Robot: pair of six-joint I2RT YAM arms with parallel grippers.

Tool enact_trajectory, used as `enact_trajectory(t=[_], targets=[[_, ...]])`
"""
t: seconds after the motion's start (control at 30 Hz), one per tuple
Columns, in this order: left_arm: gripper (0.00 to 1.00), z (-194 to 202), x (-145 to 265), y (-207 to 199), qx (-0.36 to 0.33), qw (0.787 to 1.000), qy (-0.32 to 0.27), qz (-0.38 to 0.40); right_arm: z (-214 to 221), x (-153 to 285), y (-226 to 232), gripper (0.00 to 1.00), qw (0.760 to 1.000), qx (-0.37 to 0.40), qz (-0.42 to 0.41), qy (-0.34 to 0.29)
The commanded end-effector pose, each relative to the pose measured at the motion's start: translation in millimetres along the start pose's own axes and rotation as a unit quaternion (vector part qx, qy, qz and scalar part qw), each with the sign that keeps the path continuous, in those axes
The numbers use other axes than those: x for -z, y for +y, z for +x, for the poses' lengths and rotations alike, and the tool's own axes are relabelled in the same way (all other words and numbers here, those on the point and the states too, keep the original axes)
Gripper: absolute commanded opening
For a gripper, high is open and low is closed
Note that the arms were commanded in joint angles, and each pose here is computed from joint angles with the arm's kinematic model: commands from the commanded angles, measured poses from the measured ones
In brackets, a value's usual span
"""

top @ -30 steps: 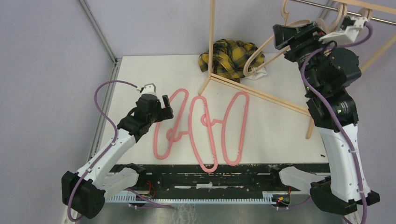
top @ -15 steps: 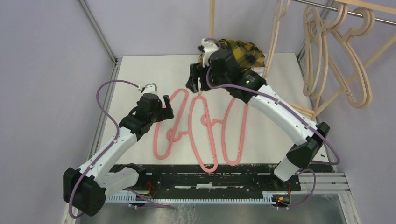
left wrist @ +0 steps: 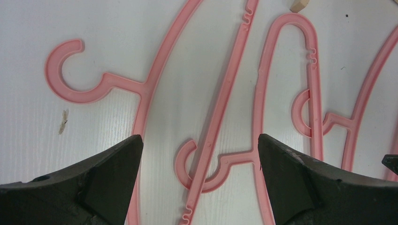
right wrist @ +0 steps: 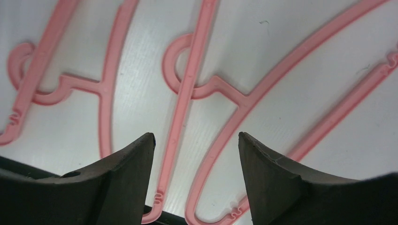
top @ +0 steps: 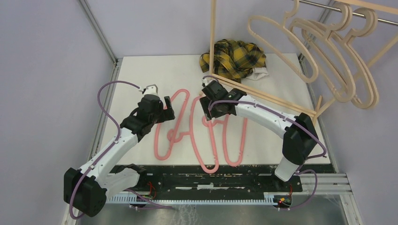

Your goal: Organize the hangers

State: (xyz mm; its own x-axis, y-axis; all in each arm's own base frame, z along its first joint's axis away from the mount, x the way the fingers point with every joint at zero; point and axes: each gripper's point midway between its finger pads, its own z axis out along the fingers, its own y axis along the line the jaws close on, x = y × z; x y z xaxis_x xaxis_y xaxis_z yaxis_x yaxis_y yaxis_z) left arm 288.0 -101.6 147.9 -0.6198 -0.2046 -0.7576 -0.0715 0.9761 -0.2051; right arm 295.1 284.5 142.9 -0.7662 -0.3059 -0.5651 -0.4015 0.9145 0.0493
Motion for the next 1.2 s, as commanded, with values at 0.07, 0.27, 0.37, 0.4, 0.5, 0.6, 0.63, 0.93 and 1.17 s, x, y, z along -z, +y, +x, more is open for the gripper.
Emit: enact_trajectory(t=[0.07, 0.27, 0.37, 0.4, 0.5, 0.6, 0.63, 0.93, 1.17], targets=[[0.99, -9, -2, -6, 0.02, 0.999, -0.021, 0.012, 38, -19, -33, 0.73, 0.996, -0.018, 0.084, 0.027], [0.99, -9, -1, -8, 0.018, 0.999, -0.021, 0.017, 85, -46, -43, 0.72, 0.991, -0.048, 0.107, 0.069], [0.99, -10, -1, -8, 0.017, 0.999, -0.021, 0.018, 98, -56, -42, 0.69, 0.99, -0.054, 0.104, 0.083], [0.99, -10, -1, -8, 0.016, 0.999, -0.021, 0.018, 101, -59, -41, 0.69, 0.989, -0.055, 0.105, 0.087], [0.99, -9, -1, -8, 0.016, 1.0, -0.02, 0.017, 111, -68, -43, 0.67, 0.987, -0.06, 0.112, 0.098], [0.99, -8, 0, -7, 0.016, 1.0, -0.02, 0.017, 122, -76, -46, 0.62, 0.985, -0.068, 0.12, 0.103], [0.99, -8, 0, -7, 0.016, 1.0, -0.021, 0.017, 124, -78, -46, 0.58, 0.985, -0.072, 0.121, 0.104], [0.99, -9, 4, -4, 0.014, 0.999, -0.026, 0.015, 155, -87, -77, 0.24, 0.971, -0.085, 0.192, 0.115], [0.99, -9, 5, -3, 0.013, 0.999, -0.027, 0.014, 159, -77, -110, 0.0, 0.962, -0.088, 0.238, 0.104]])
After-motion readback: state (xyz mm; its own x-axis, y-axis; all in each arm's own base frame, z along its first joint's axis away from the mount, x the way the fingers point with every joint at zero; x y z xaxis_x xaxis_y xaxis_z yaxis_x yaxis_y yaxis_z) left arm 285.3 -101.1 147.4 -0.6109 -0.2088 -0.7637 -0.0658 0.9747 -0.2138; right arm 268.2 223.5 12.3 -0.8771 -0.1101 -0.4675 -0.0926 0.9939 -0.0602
